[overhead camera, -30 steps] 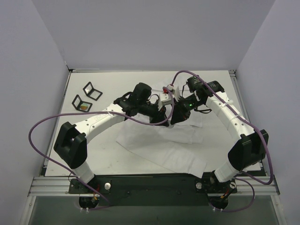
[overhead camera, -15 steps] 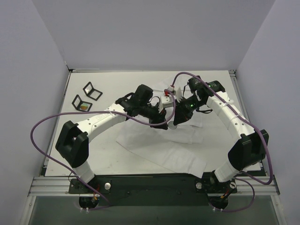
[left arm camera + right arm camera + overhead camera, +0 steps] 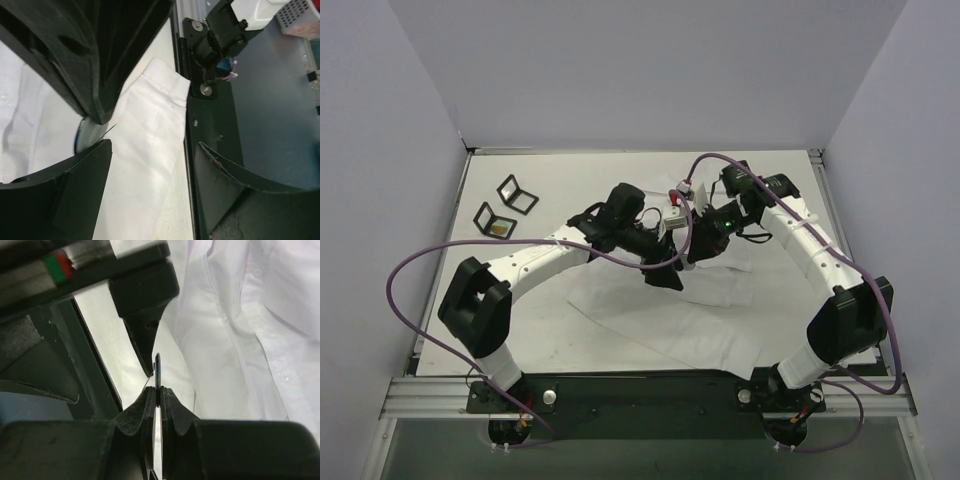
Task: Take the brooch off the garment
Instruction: Close the brooch.
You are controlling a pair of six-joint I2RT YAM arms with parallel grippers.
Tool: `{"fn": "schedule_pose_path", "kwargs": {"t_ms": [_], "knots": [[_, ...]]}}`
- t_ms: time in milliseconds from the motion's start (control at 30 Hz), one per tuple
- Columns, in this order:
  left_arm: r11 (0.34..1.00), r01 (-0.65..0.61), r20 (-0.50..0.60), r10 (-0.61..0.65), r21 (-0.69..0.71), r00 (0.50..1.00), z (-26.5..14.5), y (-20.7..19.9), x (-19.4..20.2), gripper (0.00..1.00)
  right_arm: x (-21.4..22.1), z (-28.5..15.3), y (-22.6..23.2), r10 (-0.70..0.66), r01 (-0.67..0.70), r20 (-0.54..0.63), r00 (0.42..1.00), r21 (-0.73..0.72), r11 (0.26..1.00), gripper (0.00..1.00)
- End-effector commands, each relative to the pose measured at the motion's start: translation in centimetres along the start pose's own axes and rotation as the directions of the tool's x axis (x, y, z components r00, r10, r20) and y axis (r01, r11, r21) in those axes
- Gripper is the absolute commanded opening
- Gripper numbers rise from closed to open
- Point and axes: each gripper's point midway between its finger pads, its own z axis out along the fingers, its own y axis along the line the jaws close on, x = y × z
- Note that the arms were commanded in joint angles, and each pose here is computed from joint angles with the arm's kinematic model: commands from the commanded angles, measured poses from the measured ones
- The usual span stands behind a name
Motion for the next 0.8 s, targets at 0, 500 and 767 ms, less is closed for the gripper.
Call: {"fn": "schedule_pose_path", "kwargs": {"t_ms": [0,500,767], "knots": [[0.997,-0.038,0.089,0.033,0.062,0.995,-1.2,-0.7,-1.8,0.77,-3.1,-1.5,3.3,-0.078,0.095,0.155,0.985,-0.101,0.99,0.0],[0.992,-0.094,0.182,0.078,0.086,0.98,-6.0,-0.3,-5.1,0.83,-3.8,-3.3,4.5,-0.059,0.115,0.256,0.965,-0.21,0.971,0.0],[0.988,-0.015,0.261,-0.025,0.153,0.965,-5.3,-0.2,-6.2,0.93,-4.2,-3.3,4.7,-0.023,0.111,0.289,0.957,-0.29,0.951,0.0]]}}
